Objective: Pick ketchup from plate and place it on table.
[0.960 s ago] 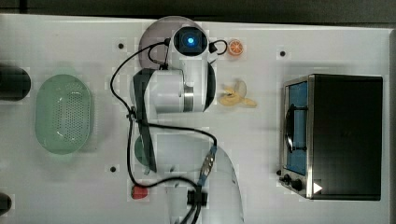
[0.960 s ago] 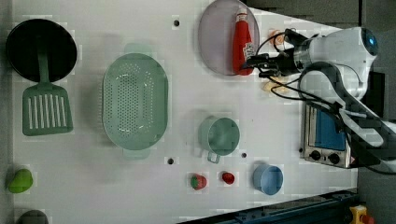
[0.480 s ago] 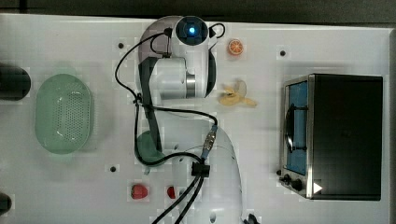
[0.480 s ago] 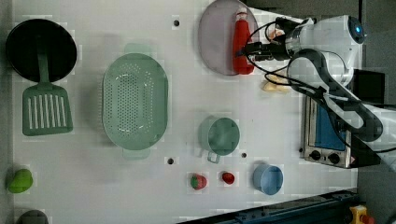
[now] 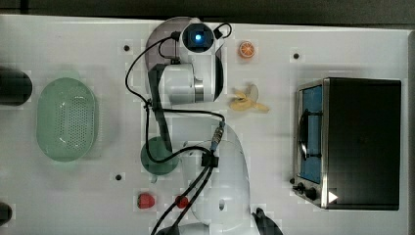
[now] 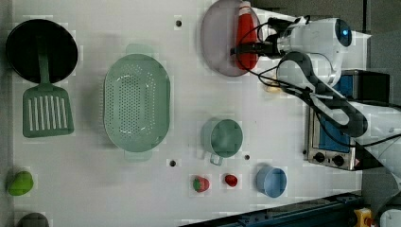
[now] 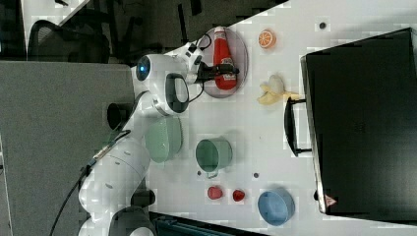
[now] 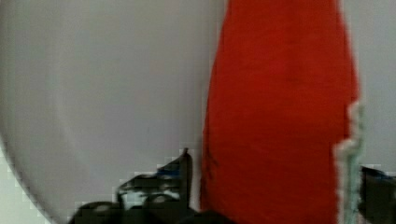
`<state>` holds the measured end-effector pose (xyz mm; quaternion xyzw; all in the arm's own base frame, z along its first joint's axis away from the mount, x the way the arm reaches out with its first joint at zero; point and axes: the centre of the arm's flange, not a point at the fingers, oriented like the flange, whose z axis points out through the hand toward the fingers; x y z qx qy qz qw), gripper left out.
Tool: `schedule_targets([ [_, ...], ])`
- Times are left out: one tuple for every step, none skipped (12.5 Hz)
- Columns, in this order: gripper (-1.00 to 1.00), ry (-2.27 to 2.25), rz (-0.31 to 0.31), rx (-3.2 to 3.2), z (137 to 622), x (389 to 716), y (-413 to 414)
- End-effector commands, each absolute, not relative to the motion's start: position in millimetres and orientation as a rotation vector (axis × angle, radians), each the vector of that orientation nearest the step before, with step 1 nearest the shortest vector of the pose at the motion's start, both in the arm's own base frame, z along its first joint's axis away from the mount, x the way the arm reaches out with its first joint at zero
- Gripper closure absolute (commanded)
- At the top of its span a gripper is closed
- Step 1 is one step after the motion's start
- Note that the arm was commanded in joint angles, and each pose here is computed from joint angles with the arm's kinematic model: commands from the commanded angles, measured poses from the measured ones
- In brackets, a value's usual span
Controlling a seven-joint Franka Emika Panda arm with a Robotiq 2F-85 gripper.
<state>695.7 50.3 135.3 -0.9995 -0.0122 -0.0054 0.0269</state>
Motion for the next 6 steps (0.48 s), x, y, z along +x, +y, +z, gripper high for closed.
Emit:
schedule_targets([
  [-0.68, -0.119, -0.114, -3.079, 150.3, 707.1, 61.5],
  [-0.41, -0.119, -0.118, -3.078, 151.3, 707.4, 62.0],
  [-0.19, -0.12, -0.126, -3.077, 154.4, 708.6, 62.9],
  [-0.18, -0.114, -0.128, -3.077, 155.2, 708.9, 62.4],
  [-0.18, -0.116, -0.145, -3.076, 162.7, 710.9, 63.2],
  [-0.18, -0.107, -0.173, -3.075, 176.0, 713.9, 62.9],
])
